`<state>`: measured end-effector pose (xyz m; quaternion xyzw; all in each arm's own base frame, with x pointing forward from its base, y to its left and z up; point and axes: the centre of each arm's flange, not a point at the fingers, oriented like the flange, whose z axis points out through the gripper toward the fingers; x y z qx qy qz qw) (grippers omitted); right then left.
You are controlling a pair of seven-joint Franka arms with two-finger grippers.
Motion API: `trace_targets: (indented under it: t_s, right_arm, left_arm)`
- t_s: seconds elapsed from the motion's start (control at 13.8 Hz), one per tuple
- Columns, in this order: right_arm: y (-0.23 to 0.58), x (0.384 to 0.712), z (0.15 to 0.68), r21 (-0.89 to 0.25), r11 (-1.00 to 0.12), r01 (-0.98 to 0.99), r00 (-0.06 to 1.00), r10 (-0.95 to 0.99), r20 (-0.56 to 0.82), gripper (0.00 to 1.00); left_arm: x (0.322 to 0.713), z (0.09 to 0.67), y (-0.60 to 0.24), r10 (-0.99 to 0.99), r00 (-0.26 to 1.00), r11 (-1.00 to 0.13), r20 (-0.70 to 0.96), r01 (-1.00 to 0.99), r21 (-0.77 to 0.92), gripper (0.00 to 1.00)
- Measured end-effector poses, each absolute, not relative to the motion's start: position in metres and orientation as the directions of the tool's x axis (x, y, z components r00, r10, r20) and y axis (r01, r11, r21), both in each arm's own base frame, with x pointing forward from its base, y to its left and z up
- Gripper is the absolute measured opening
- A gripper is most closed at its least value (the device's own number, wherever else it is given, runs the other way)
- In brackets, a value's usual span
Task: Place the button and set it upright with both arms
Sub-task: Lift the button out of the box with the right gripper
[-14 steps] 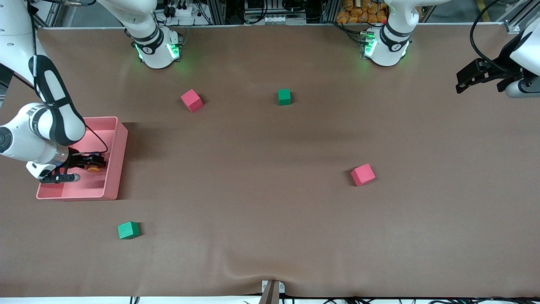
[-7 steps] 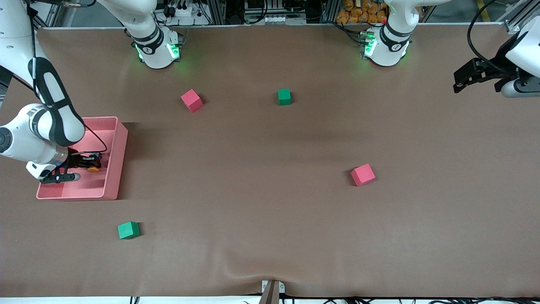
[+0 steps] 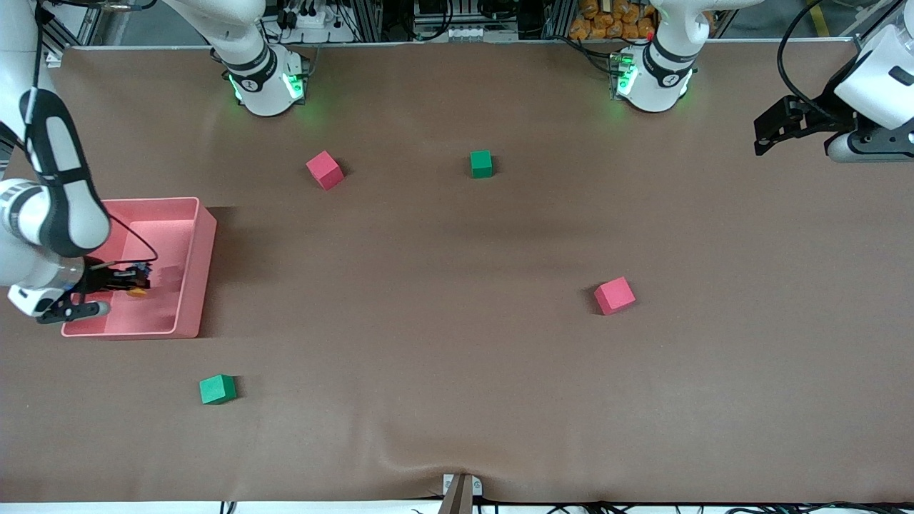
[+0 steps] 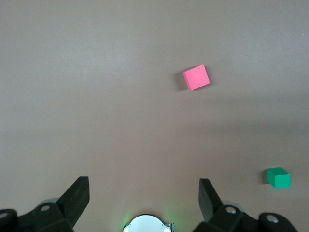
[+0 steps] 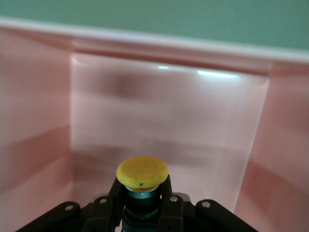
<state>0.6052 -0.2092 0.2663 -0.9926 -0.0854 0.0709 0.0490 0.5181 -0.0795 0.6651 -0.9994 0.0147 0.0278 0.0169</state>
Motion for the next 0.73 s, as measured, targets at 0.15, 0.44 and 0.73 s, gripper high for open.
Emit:
trace_targets:
  t_s: [0.15, 0.44, 0.73]
  right_arm:
    - [-0.19, 0.627, 0.309, -0.129, -0.972, 0.196, 0.964, 0.215, -0.159, 0.33]
    - [-0.093, 0.663, 0.379, -0.122, -0.981, 0.154, 0.961, 0.177, -0.211, 0.33]
    - [0.061, 0.672, 0.391, -0.101, -0.991, 0.084, 0.968, 0.105, -0.226, 0.33]
  left_arm:
    - [0.518, 0.665, -0.08, -0.029, 0.998, -0.999, -0.056, -0.031, -0.033, 1.0]
    - [0.518, 0.664, -0.081, -0.03, 0.998, -0.999, -0.058, -0.032, -0.033, 1.0]
    - [0.52, 0.661, -0.081, -0.033, 0.997, -0.999, -0.064, -0.035, -0.032, 1.0]
